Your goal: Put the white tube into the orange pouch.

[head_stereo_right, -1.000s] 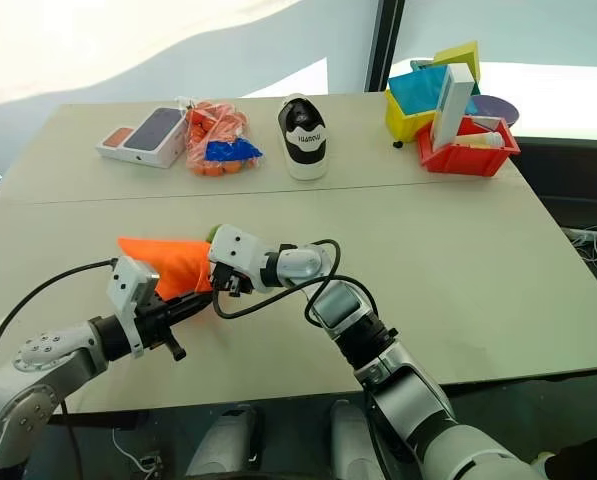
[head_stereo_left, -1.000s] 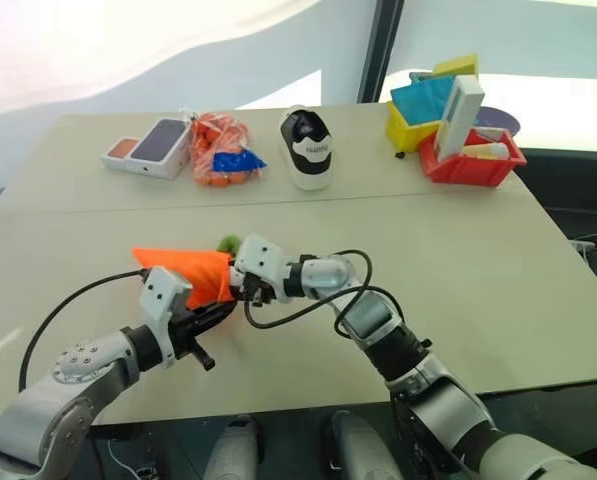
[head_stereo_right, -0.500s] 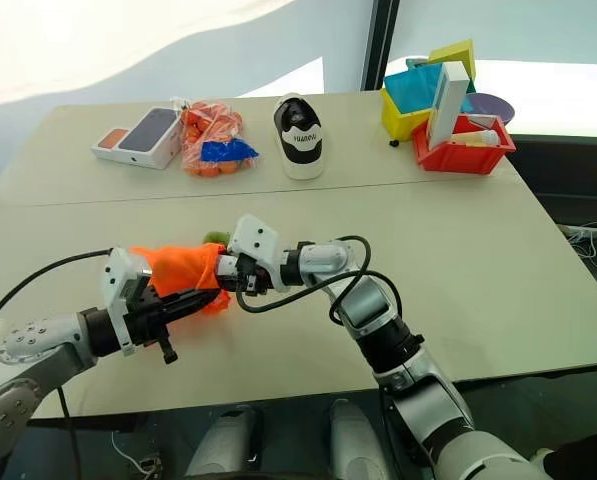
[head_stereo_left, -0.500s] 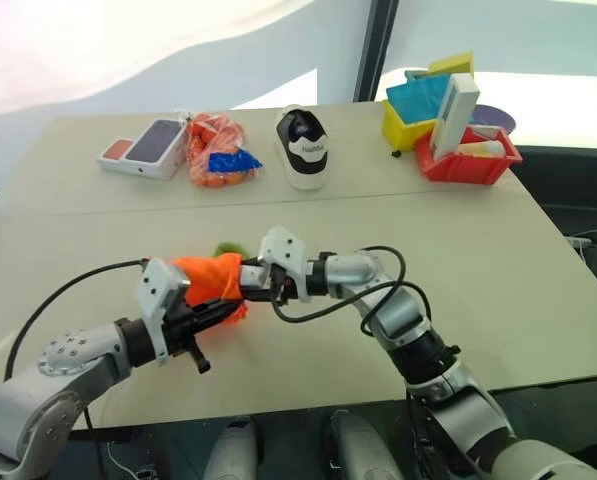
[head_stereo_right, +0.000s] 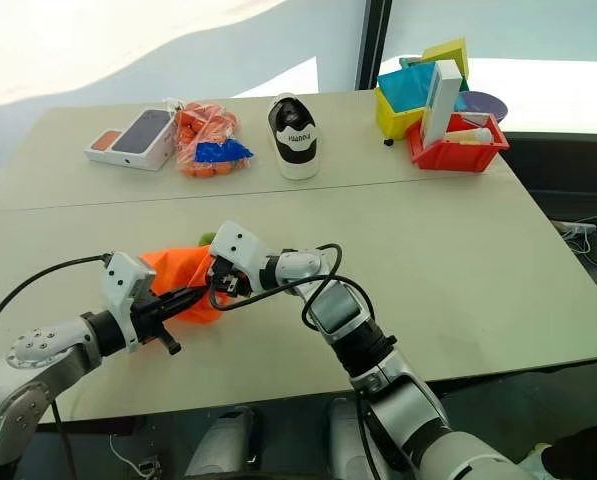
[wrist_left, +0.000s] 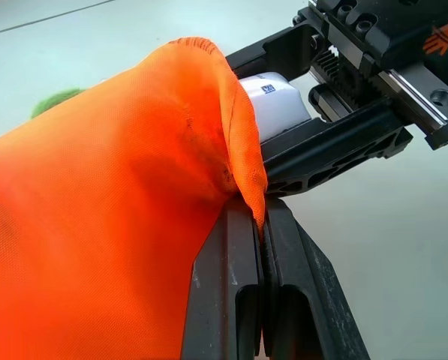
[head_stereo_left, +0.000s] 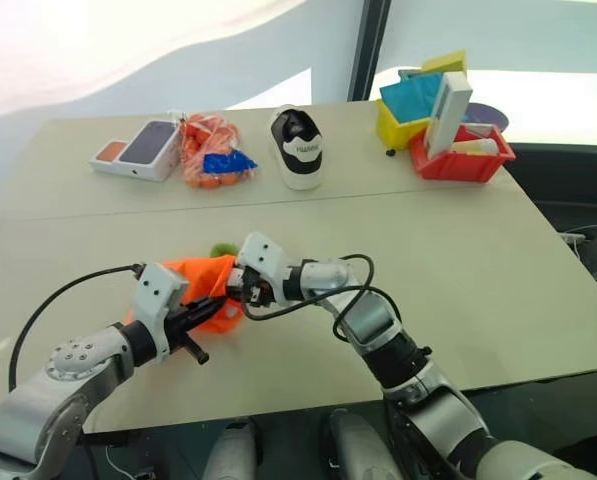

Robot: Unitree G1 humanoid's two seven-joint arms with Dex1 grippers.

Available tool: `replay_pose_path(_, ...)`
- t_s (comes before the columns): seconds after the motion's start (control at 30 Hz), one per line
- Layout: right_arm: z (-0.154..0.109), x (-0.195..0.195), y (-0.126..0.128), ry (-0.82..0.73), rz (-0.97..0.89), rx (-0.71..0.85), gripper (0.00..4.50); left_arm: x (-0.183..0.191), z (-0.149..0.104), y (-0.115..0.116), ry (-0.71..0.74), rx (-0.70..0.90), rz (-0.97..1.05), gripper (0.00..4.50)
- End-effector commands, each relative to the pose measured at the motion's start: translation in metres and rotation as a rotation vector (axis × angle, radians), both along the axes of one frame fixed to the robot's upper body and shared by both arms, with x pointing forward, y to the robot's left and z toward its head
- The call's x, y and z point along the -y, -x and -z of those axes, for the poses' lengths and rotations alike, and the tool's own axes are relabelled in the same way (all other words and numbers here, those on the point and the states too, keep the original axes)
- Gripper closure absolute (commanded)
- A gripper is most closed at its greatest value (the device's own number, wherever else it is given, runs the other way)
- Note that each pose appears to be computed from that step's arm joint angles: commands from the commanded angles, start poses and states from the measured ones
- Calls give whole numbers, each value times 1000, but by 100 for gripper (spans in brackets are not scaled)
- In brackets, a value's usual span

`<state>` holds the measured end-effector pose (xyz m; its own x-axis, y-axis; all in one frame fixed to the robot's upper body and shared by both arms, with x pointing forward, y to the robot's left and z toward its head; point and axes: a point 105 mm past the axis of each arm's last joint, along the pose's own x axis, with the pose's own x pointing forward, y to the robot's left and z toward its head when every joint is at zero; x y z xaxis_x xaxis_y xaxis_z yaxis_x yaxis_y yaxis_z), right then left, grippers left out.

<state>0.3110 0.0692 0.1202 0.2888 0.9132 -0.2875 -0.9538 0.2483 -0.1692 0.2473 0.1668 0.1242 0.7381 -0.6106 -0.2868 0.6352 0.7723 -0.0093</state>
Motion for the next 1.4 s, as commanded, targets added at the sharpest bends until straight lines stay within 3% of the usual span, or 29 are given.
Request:
replay_pose_path(0.03,-14,-30,24,-49,-108,-6,267,22,-19,14,95,50,129,450)
replay_pose_path(0.37,-16,-20,29,-75,-100,-78,267,-21,-14,18,135,-18,-1,450)
replay_pose_path(0.57,-16,-11,42,-14,-167,-124,267,-30,-13,38,140,-121,35,450)
replay_pose_path(0.63,-16,-12,43,-4,-172,-120,267,-31,-14,39,134,-121,31,450)
replay_pose_path(0.8,-12,-41,22,-3,19,-139,267,-20,-17,33,145,-91,48,450)
replay_pose_path(1.23,-15,-45,15,-40,88,-181,267,-9,-17,29,165,-82,63,450)
replay_pose_path(1.27,-16,-45,16,-46,84,-182,190,-9,-16,28,165,-82,63,450)
replay_pose_path(1.33,-19,-46,18,-57,68,-176,116,-11,-16,28,166,-82,56,450)
replay_pose_path(1.4,-23,-45,23,-71,39,-166,13,-15,-15,26,171,-78,39,450)
